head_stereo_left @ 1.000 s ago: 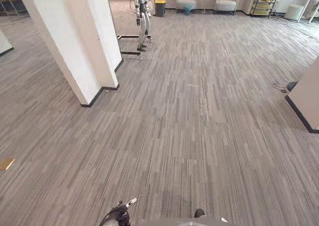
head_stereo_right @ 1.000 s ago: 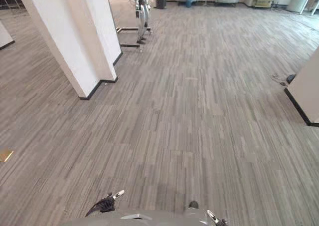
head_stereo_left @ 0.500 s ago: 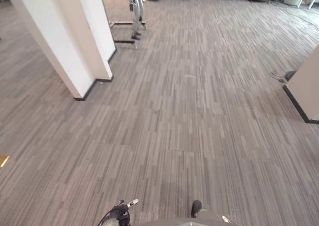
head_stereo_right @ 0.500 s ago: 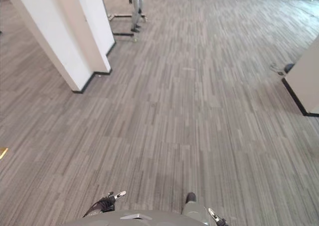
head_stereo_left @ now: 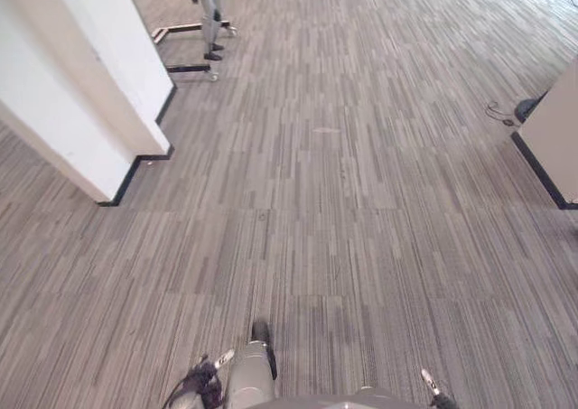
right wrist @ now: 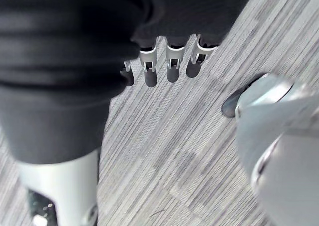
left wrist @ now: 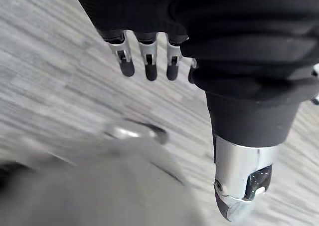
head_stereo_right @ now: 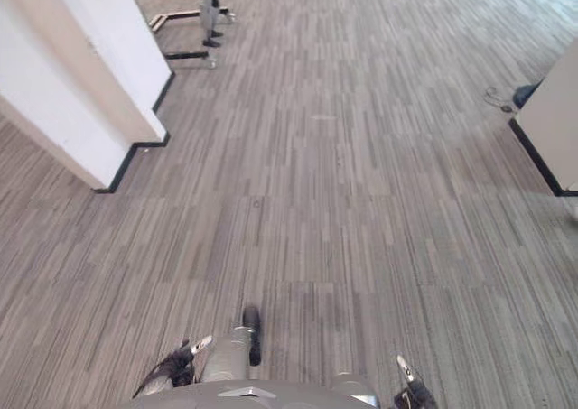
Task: Organize washtable
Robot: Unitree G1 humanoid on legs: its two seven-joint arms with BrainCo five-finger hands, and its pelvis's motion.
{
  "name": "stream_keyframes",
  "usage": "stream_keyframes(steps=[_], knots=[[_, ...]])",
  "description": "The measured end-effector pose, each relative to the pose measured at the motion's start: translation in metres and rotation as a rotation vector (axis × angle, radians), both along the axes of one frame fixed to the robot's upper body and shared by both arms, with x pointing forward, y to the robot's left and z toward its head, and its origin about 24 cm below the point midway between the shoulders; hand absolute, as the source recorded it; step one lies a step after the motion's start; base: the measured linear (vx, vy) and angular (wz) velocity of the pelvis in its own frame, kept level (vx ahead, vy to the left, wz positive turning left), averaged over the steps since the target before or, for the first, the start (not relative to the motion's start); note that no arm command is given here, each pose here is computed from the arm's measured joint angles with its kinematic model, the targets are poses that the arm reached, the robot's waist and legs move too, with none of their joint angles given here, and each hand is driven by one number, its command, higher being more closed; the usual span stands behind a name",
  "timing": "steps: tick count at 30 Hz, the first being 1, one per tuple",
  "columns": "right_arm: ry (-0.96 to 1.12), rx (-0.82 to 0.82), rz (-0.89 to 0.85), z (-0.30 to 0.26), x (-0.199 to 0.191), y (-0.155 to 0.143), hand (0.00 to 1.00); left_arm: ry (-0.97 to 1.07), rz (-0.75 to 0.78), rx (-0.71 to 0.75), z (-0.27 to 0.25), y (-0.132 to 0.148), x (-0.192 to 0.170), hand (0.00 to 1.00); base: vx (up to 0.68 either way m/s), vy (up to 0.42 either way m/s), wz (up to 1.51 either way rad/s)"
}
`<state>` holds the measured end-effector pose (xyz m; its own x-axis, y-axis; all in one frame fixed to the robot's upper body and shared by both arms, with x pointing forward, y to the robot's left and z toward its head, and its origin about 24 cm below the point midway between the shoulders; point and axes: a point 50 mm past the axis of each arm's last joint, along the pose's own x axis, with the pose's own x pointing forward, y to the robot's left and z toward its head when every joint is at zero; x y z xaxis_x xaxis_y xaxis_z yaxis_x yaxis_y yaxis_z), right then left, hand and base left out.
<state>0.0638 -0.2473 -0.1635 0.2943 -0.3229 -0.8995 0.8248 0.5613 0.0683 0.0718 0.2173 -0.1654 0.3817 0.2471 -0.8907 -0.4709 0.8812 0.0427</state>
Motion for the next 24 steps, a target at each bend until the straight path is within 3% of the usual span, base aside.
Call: stream_keyframes(steps=[2, 4, 7, 10, 12, 16, 19, 22, 24], knots=[[0.011, 0.01, -0.009, -0.002, -0.007, 0.004, 0.0, 0.106, 0.081, -0.017, -0.006, 0.004, -0.035, 0.0, 0.75, 0.331, -0.56], [0.023, 0.044, -0.039, -0.005, -0.018, 0.012, 0.0, 0.152, 0.081, -0.003, -0.006, 0.012, -0.047, 0.0, 0.71, 0.303, 0.24], [0.043, 0.079, -0.069, -0.009, -0.034, 0.022, 0.0, 0.128, 0.018, 0.022, -0.003, 0.019, -0.035, 0.0, 0.24, 0.2, 0.43], [0.01, 0.083, -0.052, -0.008, -0.026, 0.022, 0.0, 0.072, -0.065, 0.015, -0.001, 0.011, -0.011, 0.0, -0.26, -0.018, 0.14], [-0.002, 0.082, -0.05, -0.007, -0.025, 0.022, 0.0, -0.028, -0.093, 0.006, 0.005, 0.002, 0.025, 0.0, -0.54, -0.052, 0.36], [0.044, 0.108, -0.102, -0.011, -0.048, 0.032, 0.0, -0.13, -0.111, 0.005, 0.012, -0.008, 0.052, 0.0, -0.13, 0.037, 0.77], [0.097, 0.112, -0.113, -0.011, -0.066, 0.035, 0.0, -0.103, 0.013, -0.028, 0.005, -0.015, 0.028, 0.0, 0.43, -0.255, 0.48], [0.037, 0.067, -0.078, -0.007, -0.044, 0.021, 0.0, -0.051, 0.142, -0.057, -0.001, -0.017, 0.001, 0.0, 0.5, -0.138, -0.49], [0.015, 0.054, -0.035, -0.006, -0.029, 0.018, 0.0, -0.035, 0.13, -0.04, -0.001, -0.008, -0.003, 0.0, 0.5, -0.117, -0.34]])
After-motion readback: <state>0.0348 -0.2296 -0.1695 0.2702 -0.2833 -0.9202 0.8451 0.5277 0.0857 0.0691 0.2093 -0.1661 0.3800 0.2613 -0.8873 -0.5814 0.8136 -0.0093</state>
